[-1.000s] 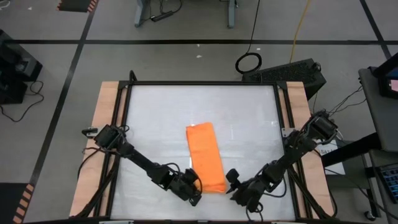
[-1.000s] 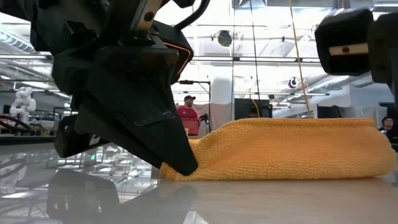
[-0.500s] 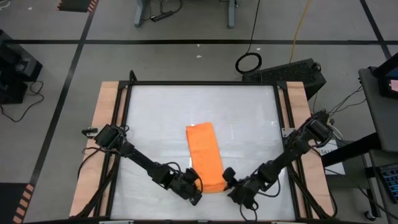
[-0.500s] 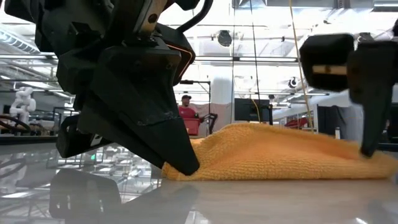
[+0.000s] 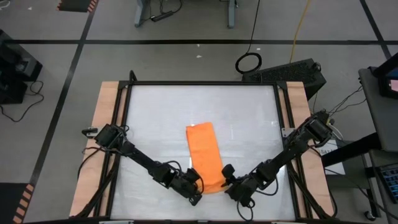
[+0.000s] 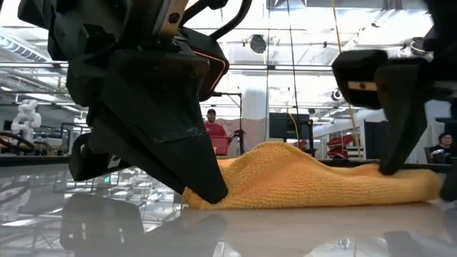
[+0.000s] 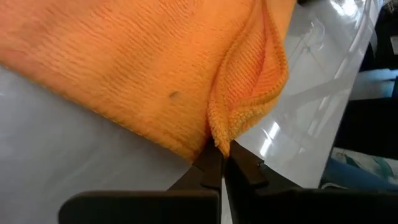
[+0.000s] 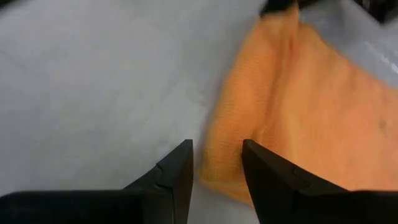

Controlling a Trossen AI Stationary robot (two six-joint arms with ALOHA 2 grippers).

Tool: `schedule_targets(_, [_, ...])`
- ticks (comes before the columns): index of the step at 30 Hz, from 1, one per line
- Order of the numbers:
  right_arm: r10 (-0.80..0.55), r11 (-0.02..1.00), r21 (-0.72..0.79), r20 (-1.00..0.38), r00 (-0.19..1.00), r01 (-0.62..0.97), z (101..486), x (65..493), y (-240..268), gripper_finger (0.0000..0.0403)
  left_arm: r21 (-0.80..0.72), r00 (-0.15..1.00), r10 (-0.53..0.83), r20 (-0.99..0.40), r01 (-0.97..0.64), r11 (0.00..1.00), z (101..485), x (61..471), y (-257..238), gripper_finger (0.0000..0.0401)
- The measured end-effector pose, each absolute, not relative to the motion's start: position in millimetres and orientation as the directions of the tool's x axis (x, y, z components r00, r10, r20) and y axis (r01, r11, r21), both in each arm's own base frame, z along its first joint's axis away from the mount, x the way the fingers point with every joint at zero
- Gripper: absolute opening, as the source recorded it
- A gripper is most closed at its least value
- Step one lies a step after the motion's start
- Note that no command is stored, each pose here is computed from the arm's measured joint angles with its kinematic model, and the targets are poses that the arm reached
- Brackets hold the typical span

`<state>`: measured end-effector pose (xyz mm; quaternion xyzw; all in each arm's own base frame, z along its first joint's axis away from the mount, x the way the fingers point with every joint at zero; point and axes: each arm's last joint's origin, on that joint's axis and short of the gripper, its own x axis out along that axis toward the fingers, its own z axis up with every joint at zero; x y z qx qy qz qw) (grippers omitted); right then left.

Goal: Roll towel
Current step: Roll the orange towel

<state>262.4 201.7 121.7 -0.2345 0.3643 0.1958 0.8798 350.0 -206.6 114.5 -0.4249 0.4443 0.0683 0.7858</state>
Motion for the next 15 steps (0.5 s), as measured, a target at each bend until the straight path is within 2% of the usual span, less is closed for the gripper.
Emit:
schedule_targets(7, [0.14,0.849,-0.251,-0.741,0.657,-0.464,120.6,270.2,189.7,0.013,-0.61,0.576,-0.31,-0.757,-0.451,0.651,114.6,349.4,-207.9,0.0006])
schedule_targets(11, [0.161,0.883,-0.175,-0.76,0.63,-0.437,114.2,275.8,183.6,0.0128,-0.608,0.572,-0.315,-0.757,-0.441,0.66,114.5,349.3,-208.1,0.0017])
schedule_targets(15, [0.181,0.904,-0.112,-0.773,0.607,-0.412,105.4,278.1,184.0,0.0102,-0.606,0.568,-0.318,-0.759,-0.44,0.662,114.9,348.7,-208.3,0.0034])
